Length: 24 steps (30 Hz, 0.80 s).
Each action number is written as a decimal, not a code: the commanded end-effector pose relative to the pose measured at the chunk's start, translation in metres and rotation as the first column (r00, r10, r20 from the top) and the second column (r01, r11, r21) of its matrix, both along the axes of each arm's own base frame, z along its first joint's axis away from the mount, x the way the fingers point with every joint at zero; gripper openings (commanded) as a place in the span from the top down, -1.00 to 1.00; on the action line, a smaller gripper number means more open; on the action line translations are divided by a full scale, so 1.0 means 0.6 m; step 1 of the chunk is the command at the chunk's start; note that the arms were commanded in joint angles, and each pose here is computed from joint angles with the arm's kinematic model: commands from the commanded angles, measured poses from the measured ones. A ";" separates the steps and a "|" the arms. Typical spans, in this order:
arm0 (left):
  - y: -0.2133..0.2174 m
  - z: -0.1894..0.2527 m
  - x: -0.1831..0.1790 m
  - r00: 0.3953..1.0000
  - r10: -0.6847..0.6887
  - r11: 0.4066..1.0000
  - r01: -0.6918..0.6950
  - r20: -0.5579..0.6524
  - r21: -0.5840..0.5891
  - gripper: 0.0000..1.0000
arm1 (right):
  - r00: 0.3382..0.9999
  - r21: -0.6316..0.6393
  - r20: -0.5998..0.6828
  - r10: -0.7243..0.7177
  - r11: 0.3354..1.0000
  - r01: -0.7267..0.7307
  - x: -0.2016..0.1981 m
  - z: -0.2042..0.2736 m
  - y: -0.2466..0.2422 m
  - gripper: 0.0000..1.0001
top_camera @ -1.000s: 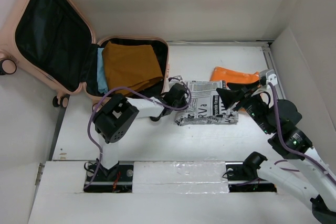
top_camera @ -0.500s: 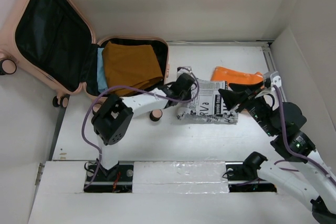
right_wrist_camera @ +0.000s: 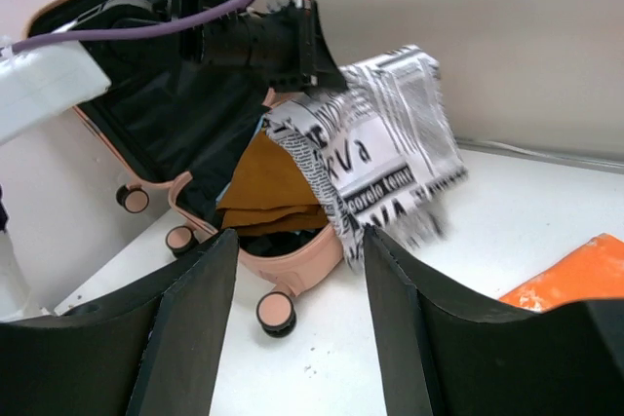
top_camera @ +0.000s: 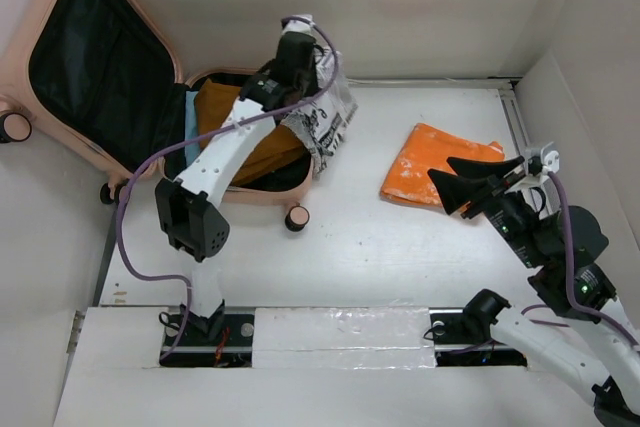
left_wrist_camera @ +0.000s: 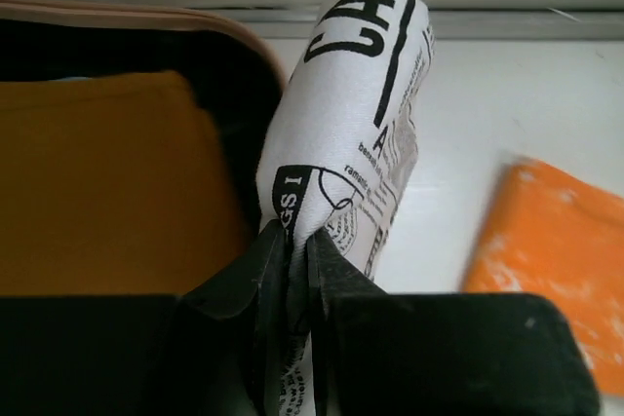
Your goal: Pack the luggage
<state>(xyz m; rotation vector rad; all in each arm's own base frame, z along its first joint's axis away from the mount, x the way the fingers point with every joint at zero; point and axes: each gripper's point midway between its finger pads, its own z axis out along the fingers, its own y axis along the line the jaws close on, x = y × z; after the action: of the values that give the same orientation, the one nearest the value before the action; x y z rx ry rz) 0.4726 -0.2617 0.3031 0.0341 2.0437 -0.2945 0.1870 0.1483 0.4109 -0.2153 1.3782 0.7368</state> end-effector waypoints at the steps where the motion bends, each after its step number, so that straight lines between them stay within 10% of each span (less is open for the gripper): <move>1: 0.123 0.085 0.018 0.981 0.167 0.982 -0.175 0.102 0.066 1.00 | 0.996 0.052 0.084 0.008 0.999 -0.013 -0.022 0.053 -0.015 -0.19; 17: 0.527 -0.165 -0.012 0.763 0.631 0.773 -0.633 -0.141 0.033 1.00 | 0.997 0.041 0.070 0.041 0.998 -0.044 -0.027 0.032 -0.006 -0.19; 21: 0.536 -0.156 -0.023 0.737 0.665 0.744 -0.668 -0.122 0.017 0.66 | 0.998 0.025 0.035 0.045 0.999 -0.045 -0.017 0.007 0.003 -0.19; 24: 0.528 -0.081 -0.035 0.756 0.653 0.752 -0.653 -0.030 -0.090 -0.01 | 0.998 0.009 0.018 0.054 0.998 -0.054 -0.010 -0.001 0.013 -0.22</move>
<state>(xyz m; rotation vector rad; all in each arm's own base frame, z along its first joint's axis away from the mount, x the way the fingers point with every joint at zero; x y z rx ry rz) 0.4509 0.0495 0.1705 -0.7149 2.1606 0.1302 0.1795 0.1508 0.4056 -0.2469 1.3728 0.7640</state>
